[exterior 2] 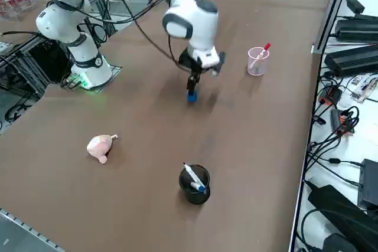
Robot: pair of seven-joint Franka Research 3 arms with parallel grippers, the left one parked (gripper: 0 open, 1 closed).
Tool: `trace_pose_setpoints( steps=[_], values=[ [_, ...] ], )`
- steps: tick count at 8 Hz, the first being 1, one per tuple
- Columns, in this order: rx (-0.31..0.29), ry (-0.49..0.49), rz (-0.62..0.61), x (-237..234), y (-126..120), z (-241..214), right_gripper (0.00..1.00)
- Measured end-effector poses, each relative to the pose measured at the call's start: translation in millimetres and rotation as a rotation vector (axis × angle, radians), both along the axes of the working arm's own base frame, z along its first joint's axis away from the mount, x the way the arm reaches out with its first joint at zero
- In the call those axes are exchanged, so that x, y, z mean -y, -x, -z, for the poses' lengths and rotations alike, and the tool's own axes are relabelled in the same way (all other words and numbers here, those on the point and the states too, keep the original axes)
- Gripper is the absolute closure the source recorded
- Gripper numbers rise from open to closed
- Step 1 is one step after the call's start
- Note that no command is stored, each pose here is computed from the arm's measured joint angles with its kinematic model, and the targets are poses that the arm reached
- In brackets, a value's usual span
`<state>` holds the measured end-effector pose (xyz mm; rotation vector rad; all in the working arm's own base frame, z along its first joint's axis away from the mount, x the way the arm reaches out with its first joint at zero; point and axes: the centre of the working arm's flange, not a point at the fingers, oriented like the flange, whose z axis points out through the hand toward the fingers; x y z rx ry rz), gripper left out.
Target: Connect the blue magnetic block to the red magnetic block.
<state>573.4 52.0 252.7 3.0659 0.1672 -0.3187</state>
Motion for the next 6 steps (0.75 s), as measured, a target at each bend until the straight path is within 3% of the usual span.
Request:
trace_pose_setpoints(
  steps=[3,6],
  values=[
    [0.041,-0.005,-0.064,-76.4,11.3,-65.8,0.00],
    [0.096,-0.035,-0.052,-163.9,30.2,-57.0,0.01]
  ],
)
